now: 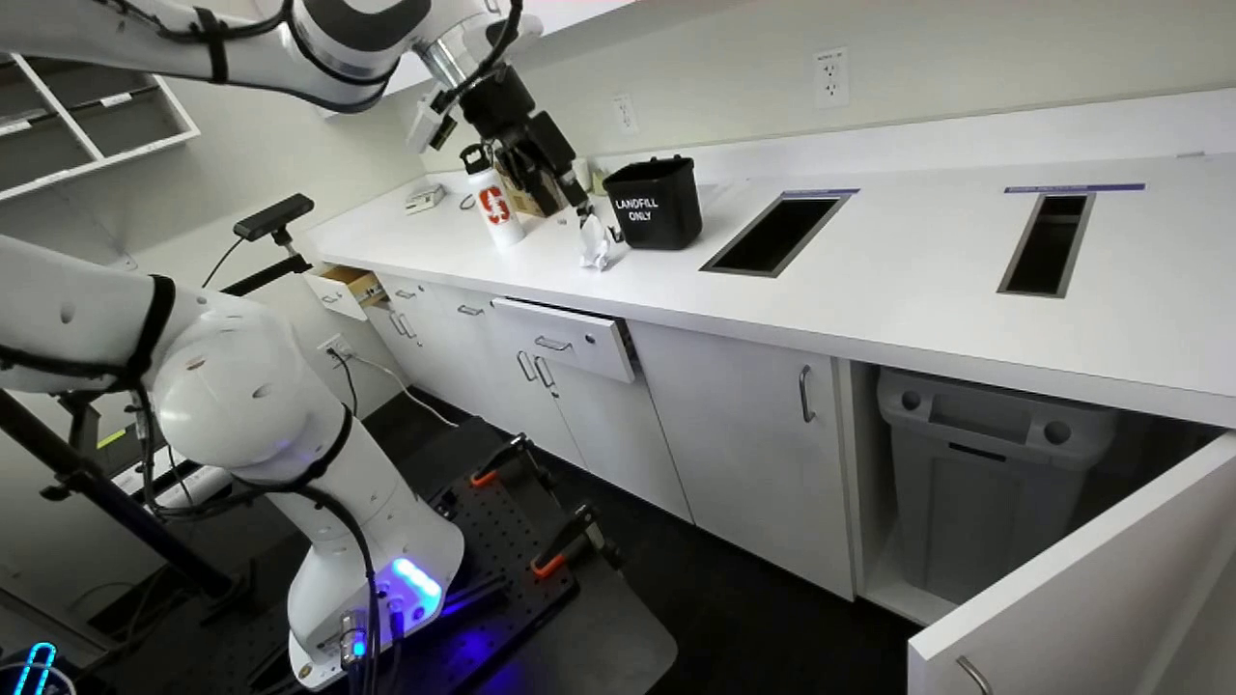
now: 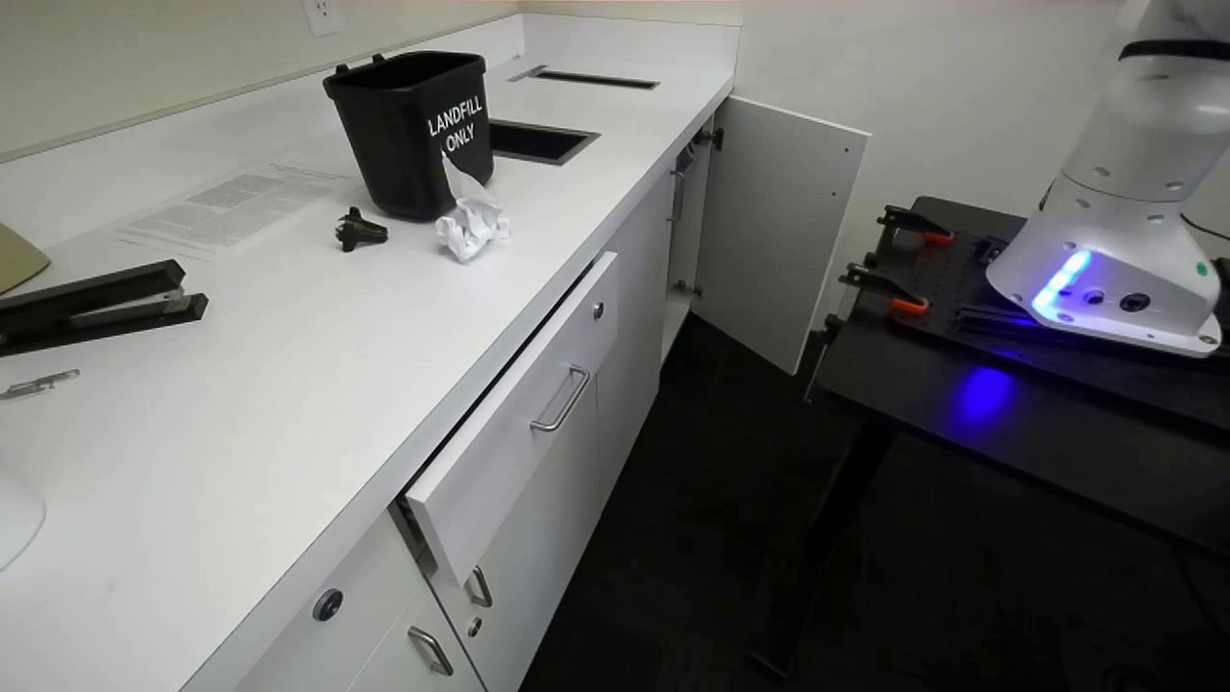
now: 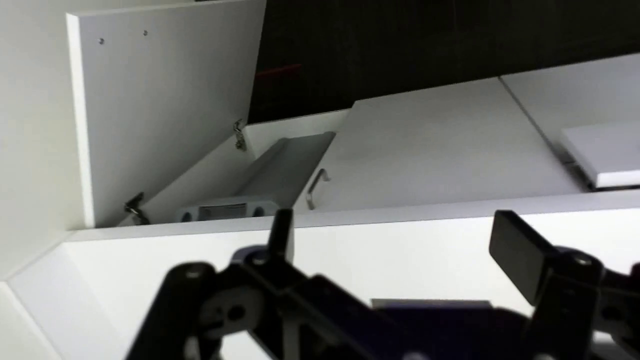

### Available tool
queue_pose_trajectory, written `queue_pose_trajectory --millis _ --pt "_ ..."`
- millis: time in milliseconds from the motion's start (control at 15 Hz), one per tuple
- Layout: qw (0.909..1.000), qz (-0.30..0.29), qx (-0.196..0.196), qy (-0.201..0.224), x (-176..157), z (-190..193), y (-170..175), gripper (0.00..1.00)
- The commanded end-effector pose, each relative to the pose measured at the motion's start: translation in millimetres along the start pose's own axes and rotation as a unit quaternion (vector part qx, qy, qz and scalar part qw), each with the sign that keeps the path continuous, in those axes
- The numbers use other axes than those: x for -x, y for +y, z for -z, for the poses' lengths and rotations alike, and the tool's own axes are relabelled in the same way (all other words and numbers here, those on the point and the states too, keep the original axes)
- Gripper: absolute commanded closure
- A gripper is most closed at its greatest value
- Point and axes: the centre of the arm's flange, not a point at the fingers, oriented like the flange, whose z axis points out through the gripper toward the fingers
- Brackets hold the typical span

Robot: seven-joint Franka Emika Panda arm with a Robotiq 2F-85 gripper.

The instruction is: Open the first drawer from the right

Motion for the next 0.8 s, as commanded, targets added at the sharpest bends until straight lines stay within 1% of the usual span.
queue_pose_trajectory --millis 0,133,267,400,467,533,600,733 --pt "0.9947 0.102 -0.015 -0.012 12 -8 -83 0.00" --pt "0.9867 0.161 -0.017 -0.018 32 -11 -128 0.00" --pt "0.9761 0.216 -0.016 -0.024 55 -14 -167 0.00" --pt "0.9621 0.271 -0.012 -0.026 76 -16 -197 0.00" --pt "0.9536 0.300 -0.010 -0.027 85 -16 -206 0.00" --pt "0.9661 0.257 -0.007 -0.021 75 -14 -194 0.00" --pt "0.9636 0.267 -0.005 -0.021 81 -14 -201 0.00" --pt "0.9642 0.264 -0.005 -0.021 80 -14 -200 0.00"
